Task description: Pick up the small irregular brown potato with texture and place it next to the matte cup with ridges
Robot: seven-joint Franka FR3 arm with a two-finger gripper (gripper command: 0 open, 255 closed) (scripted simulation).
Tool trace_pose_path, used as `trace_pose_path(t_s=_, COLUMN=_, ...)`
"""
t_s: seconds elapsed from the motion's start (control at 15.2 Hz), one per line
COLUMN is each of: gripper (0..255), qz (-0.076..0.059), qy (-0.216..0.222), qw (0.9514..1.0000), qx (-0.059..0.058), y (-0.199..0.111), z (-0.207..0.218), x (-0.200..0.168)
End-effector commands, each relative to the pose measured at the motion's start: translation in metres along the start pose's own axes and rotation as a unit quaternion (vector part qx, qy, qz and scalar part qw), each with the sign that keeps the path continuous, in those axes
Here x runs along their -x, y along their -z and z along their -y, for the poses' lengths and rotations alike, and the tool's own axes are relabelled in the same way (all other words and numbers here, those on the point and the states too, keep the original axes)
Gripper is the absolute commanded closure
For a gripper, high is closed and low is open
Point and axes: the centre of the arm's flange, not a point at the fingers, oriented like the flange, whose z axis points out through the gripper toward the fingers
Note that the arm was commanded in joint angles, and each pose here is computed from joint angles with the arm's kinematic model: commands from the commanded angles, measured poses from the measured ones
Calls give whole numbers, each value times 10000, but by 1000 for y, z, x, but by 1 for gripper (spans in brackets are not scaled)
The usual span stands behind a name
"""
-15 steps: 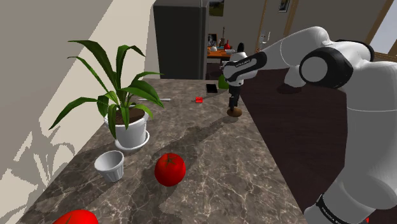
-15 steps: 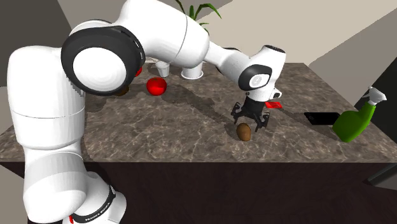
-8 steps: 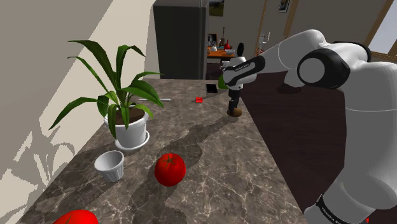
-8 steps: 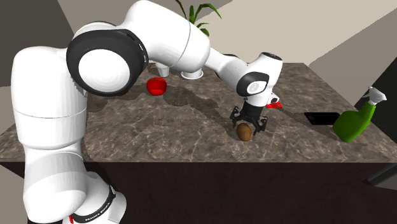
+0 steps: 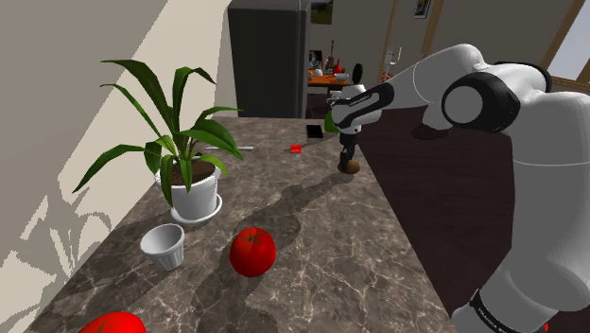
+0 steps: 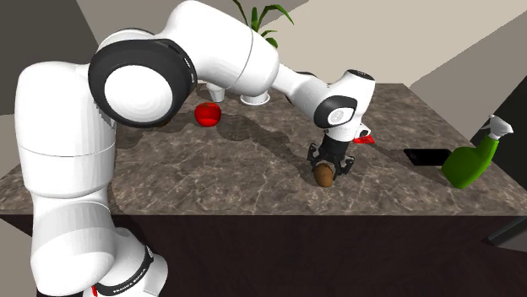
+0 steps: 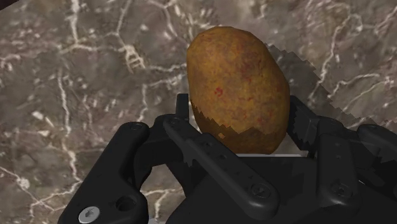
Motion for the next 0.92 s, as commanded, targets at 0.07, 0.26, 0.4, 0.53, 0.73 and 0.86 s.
trace_pose_path(t_s=0.07, gripper=255, qz=0, qy=0, qw=10000, qx=0, y=0, z=0, x=0)
trace_pose_path(t_s=0.26, gripper=255, qz=0, qy=0, qw=10000, qx=0, y=0, z=0, x=0)
trace_pose_path(t_s=0.4, gripper=255, qz=0, qy=0, qw=10000, qx=0, y=5, z=0, x=1)
trace_pose_path(t_s=0.53, gripper=255, qz=0, qy=0, qw=10000, qx=0, y=16, z=1, x=1)
trace_pose_path(t_s=0.73, gripper=255, qz=0, qy=0, qw=10000, qx=0, y=31, z=1, x=3)
trace_pose_path(t_s=0.86, gripper=255, qz=0, qy=0, qw=10000, qx=0, y=42, z=2, x=4)
